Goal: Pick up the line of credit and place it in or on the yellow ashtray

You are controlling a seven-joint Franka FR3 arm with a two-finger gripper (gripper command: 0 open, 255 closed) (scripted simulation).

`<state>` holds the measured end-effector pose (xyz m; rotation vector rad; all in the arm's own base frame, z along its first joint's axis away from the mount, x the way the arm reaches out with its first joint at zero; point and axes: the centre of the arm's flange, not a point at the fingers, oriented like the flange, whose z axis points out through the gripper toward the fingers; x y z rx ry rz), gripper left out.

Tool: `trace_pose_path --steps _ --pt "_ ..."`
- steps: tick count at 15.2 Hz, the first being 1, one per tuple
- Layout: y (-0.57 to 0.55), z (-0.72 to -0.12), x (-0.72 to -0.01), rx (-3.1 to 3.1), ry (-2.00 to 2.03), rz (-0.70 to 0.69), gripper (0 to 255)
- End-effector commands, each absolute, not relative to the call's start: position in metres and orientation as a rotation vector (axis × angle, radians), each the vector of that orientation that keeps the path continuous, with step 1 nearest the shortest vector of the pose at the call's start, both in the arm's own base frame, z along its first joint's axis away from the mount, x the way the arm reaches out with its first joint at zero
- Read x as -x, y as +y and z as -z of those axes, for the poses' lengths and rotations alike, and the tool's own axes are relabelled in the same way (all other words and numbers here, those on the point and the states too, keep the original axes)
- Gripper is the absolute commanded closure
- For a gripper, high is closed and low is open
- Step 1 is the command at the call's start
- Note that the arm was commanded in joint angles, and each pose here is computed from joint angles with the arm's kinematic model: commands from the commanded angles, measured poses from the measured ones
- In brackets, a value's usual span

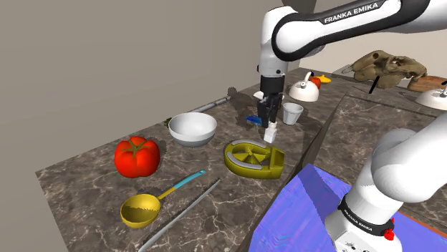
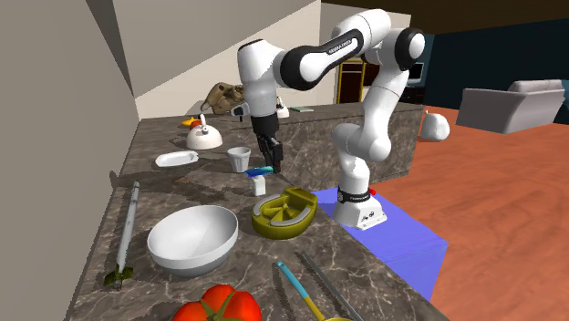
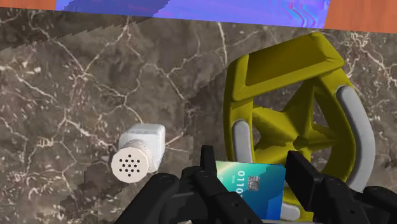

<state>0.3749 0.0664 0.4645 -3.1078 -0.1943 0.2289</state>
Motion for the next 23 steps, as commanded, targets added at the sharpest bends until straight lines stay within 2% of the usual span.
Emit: trace_pose_path --steps 1,6,23 --pt "0.089 -0.466 -0.361 3.108 -0.192 -0.229 255" --pt "0.140 -0.470 -0.322 3.108 -0.192 -0.229 255" --pt "0.140 -0.387 -0.322 3.108 -0.192 -0.229 255"
